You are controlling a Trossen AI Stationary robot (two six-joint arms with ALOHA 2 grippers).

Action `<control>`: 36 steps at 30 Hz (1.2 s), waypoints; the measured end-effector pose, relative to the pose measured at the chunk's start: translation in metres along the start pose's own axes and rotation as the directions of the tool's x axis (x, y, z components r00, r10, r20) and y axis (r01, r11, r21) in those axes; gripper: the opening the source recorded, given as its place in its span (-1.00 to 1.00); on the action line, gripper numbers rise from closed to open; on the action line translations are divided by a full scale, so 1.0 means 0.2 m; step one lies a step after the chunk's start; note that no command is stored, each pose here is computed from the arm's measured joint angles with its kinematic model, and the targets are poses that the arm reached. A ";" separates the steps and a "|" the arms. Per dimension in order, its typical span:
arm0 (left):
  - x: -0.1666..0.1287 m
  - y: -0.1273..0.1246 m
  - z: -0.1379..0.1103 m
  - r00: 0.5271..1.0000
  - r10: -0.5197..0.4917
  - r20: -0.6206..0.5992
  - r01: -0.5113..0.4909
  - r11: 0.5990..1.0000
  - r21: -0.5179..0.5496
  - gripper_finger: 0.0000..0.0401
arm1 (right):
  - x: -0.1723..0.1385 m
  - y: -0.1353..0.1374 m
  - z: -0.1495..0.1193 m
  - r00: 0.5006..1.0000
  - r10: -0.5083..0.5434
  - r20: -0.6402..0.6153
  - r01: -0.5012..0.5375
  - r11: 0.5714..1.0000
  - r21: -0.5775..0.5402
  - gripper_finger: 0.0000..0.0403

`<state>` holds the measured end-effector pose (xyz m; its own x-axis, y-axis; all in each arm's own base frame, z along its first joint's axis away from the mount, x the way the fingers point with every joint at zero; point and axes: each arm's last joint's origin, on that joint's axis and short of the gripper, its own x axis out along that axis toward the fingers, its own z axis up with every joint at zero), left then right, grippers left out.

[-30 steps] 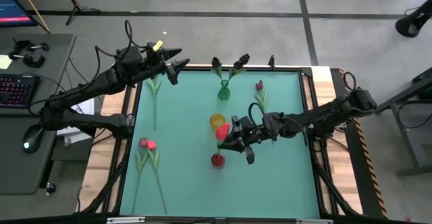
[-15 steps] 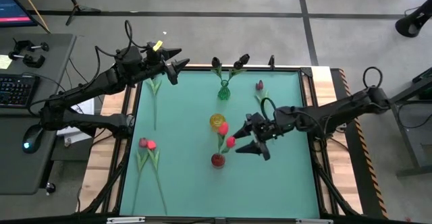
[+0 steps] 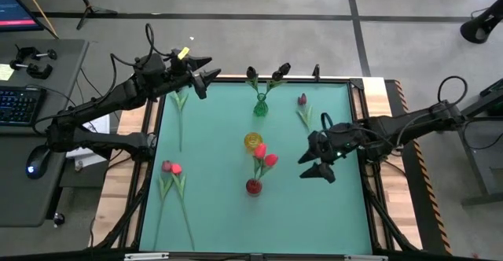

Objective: Sort flowers into vase by color
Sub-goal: Put the pink tulip into the red vase

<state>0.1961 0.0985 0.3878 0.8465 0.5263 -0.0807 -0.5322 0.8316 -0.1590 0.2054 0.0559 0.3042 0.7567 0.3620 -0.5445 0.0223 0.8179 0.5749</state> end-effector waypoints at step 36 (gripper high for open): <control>-0.65 -0.83 -1.12 0.108 0.257 -0.960 -0.776 0.626 0.080 0.42 | -0.09 -0.22 -0.19 0.791 -0.504 -0.346 0.610 0.606 0.511 0.49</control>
<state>0.1785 -0.1486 0.2040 -0.0294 0.1005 -0.9945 -0.9911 0.1265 0.0421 0.1663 0.0308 0.2665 0.3614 0.0286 -0.9320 0.8086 0.4881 0.3286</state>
